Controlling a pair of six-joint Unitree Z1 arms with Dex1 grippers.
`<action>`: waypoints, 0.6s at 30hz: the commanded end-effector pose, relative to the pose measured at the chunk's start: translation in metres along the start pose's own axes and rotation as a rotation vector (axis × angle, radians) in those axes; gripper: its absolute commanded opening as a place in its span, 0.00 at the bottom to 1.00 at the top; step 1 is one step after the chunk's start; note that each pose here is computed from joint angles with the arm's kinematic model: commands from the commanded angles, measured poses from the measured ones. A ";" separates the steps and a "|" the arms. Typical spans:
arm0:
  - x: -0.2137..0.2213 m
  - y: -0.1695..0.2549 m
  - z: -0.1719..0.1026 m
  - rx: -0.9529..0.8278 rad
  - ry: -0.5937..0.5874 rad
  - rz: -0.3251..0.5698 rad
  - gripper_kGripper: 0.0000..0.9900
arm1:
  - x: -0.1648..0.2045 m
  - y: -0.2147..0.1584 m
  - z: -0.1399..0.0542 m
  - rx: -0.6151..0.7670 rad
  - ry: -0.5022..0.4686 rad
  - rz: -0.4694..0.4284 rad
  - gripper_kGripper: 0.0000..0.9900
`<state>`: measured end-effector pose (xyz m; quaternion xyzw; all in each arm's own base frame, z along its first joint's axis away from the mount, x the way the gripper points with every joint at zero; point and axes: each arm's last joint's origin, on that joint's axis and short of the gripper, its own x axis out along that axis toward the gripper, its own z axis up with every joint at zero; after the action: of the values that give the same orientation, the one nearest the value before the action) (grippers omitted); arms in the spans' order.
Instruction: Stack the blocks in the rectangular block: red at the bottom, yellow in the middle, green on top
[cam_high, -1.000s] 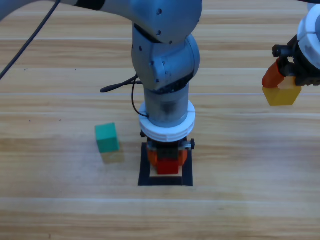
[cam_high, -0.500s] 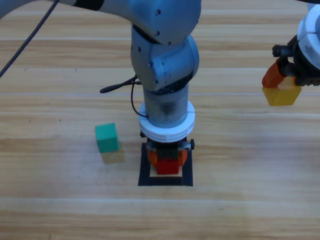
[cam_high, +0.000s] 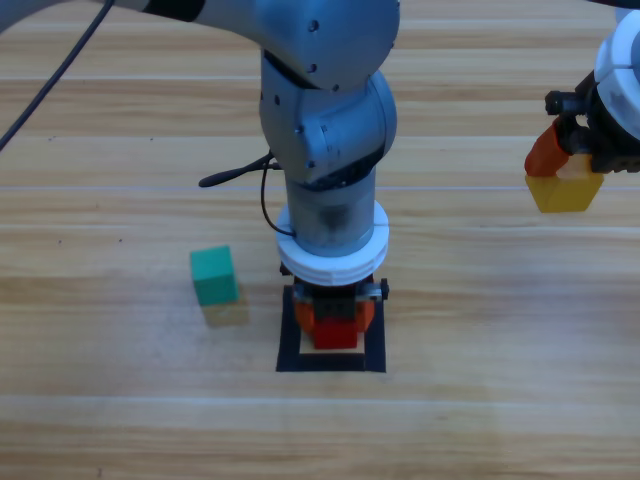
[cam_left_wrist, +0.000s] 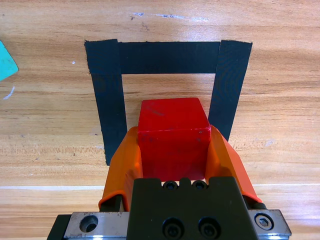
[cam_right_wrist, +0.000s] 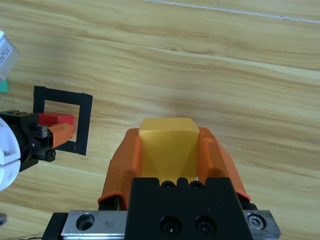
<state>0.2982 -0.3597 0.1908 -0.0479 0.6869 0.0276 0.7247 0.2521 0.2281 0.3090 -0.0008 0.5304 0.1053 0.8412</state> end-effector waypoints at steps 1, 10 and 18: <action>0.029 0.009 0.003 -0.015 0.045 0.060 0.00 | 0.023 0.007 -0.013 -0.050 0.071 -0.053 0.07; 0.024 0.003 0.004 -0.012 0.028 0.035 0.70 | 0.023 0.006 -0.013 -0.050 0.071 -0.053 0.07; 0.015 0.004 0.003 -0.019 0.019 0.022 1.00 | 0.024 0.006 -0.013 -0.051 0.073 -0.056 0.07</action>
<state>0.2981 -0.3596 0.1901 -0.0504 0.6855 0.0267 0.7258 0.2518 0.2277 0.3080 -0.0022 0.5311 0.1039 0.8409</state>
